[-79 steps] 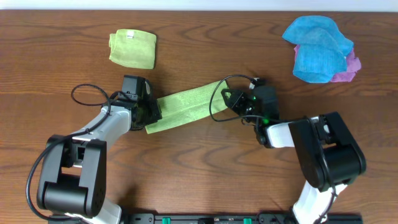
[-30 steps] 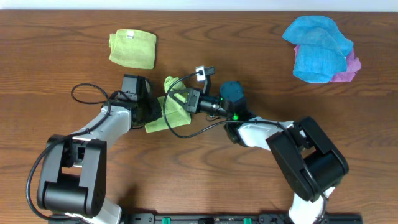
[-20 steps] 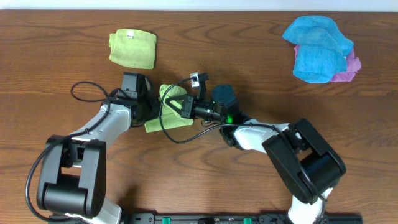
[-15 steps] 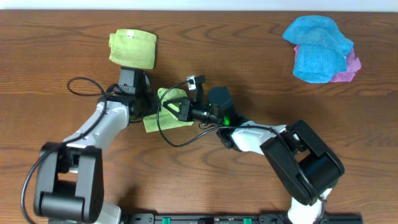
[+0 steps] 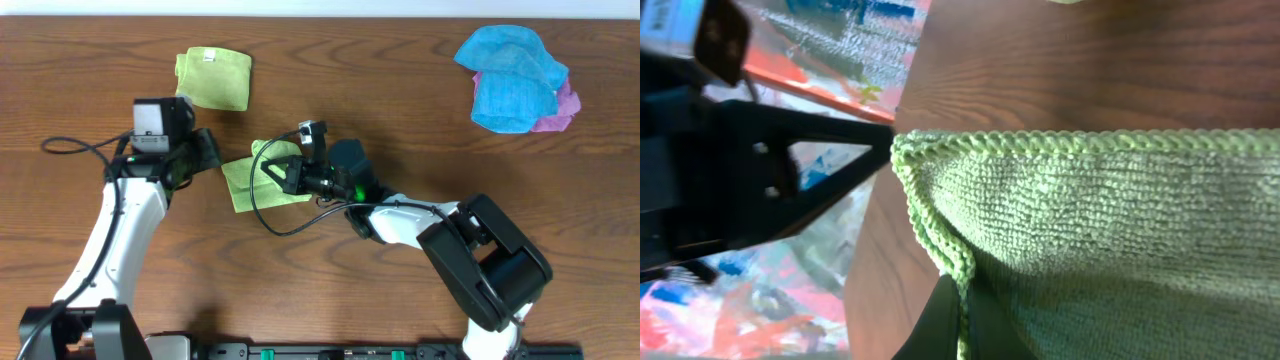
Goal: Fold the cloth
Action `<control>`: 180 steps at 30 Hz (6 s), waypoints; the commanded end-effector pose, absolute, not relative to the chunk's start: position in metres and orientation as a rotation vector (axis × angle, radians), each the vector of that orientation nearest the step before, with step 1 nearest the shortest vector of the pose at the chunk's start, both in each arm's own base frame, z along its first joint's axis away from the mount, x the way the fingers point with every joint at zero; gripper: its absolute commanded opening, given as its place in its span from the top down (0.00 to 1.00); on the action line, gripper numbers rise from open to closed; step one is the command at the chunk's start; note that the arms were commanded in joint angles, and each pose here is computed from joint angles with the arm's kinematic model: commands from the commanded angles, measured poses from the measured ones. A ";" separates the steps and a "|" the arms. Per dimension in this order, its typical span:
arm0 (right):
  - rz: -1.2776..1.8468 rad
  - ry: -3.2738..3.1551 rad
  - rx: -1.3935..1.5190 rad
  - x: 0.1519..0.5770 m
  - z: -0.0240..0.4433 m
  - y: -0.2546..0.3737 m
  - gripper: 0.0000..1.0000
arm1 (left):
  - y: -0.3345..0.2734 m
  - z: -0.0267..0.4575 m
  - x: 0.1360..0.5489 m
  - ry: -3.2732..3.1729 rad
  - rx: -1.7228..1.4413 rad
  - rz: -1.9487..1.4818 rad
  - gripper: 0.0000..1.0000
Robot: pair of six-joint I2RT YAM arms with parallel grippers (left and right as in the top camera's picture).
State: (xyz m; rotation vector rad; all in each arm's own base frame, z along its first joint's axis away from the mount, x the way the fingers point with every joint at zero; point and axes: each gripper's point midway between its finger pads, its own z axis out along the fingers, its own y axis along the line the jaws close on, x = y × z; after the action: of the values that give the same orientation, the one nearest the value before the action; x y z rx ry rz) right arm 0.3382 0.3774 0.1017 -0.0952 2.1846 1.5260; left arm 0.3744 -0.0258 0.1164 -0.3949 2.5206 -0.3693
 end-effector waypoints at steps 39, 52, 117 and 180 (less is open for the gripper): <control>1.335 2.306 -0.283 0.344 0.057 0.440 0.96 | -0.006 0.175 0.372 2.363 -0.384 -0.340 0.94; 1.467 2.350 -0.424 0.304 0.058 0.459 0.65 | -0.002 0.176 0.372 2.358 -0.398 -0.332 0.94; 0.576 2.296 0.029 0.212 0.105 0.081 0.01 | -0.056 0.127 0.280 2.575 -0.522 -0.970 0.05; 0.594 2.340 0.087 0.206 0.096 0.080 0.01 | -0.076 -0.035 0.291 2.447 -1.002 -1.023 0.05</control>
State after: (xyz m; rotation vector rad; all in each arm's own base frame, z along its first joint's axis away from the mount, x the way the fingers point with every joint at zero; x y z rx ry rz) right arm 0.2059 0.0814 0.0973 0.0634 2.3403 0.5864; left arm 0.3274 -0.0825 0.0252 -0.8167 2.2862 -1.1776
